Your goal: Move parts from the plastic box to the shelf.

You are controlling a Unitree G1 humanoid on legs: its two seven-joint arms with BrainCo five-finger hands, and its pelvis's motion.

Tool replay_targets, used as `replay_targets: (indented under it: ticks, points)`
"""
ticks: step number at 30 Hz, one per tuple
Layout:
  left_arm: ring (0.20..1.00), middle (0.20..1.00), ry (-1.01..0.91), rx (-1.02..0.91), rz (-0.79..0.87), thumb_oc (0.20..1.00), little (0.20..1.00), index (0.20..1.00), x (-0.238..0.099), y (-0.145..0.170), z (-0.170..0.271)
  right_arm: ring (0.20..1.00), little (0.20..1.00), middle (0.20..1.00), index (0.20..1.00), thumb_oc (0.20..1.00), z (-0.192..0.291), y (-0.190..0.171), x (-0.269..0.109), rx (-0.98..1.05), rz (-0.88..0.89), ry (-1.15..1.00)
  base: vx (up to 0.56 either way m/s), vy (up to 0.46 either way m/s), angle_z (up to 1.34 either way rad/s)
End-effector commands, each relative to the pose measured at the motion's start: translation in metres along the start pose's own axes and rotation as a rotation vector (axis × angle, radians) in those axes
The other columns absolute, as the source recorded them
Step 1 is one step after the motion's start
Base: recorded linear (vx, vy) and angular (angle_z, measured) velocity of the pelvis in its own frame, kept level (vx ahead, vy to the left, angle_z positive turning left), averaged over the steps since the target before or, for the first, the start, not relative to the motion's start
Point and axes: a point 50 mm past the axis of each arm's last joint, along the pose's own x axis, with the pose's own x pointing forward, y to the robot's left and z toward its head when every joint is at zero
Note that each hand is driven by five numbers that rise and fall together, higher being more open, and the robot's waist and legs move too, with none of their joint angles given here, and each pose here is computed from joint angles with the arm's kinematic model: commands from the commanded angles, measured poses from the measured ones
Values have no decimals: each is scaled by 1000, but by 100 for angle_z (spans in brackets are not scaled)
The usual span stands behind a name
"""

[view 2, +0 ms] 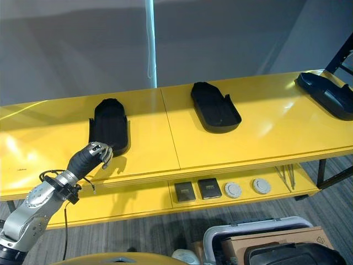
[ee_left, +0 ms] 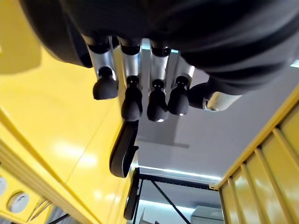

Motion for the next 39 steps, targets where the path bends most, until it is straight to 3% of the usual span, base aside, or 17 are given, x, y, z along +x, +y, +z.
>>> replay_targets:
  ticks: [1, 11, 21, 39]
  points:
    - [200, 200, -51, 20, -21, 200, 200, 200, -1, 4, 15, 1000, 1000, 1000, 1000, 1000, 8, -7, 2, -45, -15, -17, 0, 0, 0]
    - [200, 200, 61, -110, 15, 200, 200, 200, -12, 8, -9, 1000, 1000, 1000, 1000, 1000, 6, -8, 1, -45, -18, -15, 0, 0, 0]
    - [200, 200, 52, -13, 158, 200, 200, 200, -13, 24, -17, 1000, 1000, 1000, 1000, 1000, 9, -6, 1, -47, -8, -24, 0, 0, 0]
    - [200, 200, 0, -33, 238, 200, 200, 200, 9, 29, -15, 1000, 1000, 1000, 1000, 1000, 6, -1, 1, -78, 10, -16, 4, 0, -1]
